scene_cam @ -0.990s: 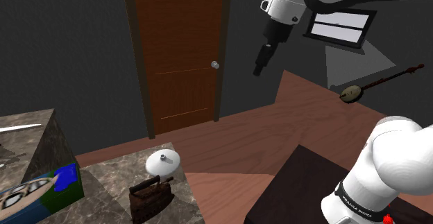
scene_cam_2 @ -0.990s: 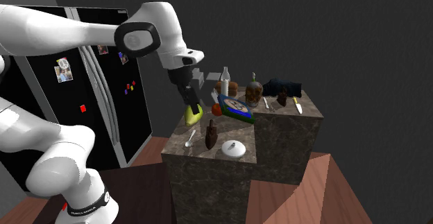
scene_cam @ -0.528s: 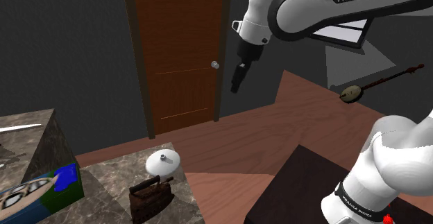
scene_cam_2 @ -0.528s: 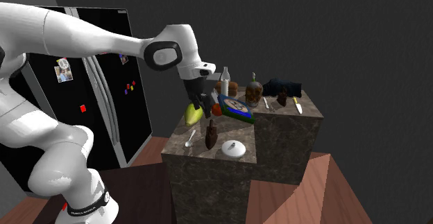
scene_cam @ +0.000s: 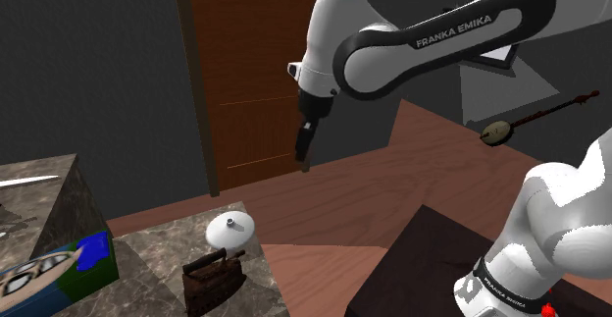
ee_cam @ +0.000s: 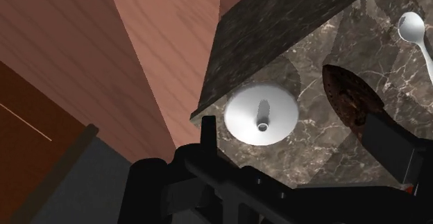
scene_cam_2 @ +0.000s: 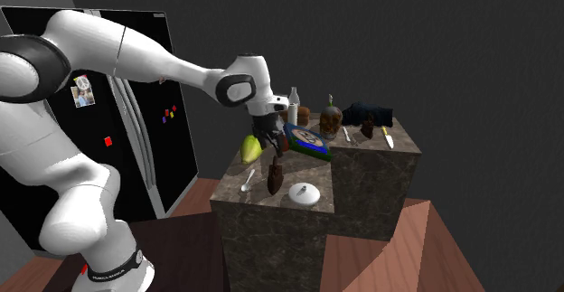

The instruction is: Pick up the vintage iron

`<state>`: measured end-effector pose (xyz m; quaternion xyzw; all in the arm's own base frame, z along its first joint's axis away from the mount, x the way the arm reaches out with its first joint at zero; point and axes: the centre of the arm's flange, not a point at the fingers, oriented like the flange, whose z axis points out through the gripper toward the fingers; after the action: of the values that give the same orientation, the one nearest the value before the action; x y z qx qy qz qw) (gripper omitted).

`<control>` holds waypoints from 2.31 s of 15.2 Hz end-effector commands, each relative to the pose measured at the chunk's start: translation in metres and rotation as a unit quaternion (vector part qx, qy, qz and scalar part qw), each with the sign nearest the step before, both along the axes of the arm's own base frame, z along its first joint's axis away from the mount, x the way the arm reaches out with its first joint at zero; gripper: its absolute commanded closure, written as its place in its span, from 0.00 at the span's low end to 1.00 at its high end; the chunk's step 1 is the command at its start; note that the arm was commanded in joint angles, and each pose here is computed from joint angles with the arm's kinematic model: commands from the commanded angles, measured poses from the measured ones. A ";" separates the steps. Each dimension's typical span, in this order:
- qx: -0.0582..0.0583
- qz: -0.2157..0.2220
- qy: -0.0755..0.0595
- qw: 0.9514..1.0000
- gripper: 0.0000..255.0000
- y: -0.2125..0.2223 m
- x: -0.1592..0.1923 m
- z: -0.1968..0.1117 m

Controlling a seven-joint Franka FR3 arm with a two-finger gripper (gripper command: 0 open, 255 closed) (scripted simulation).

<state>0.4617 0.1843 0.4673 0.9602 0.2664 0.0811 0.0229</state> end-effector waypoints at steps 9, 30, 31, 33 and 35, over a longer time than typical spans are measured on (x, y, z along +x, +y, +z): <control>-0.012 0.087 0.018 0.996 0.00 0.095 0.038 -0.088; -0.028 0.204 0.043 0.978 0.00 0.225 0.053 -0.248; -0.028 0.204 0.043 0.978 0.00 0.225 0.053 -0.251; -0.028 0.204 0.043 0.978 1.00 0.224 0.053 -0.250; -0.028 0.204 0.043 0.978 1.00 0.224 0.052 -0.250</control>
<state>0.5143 0.4088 0.2181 0.8873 0.4593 0.0350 0.0211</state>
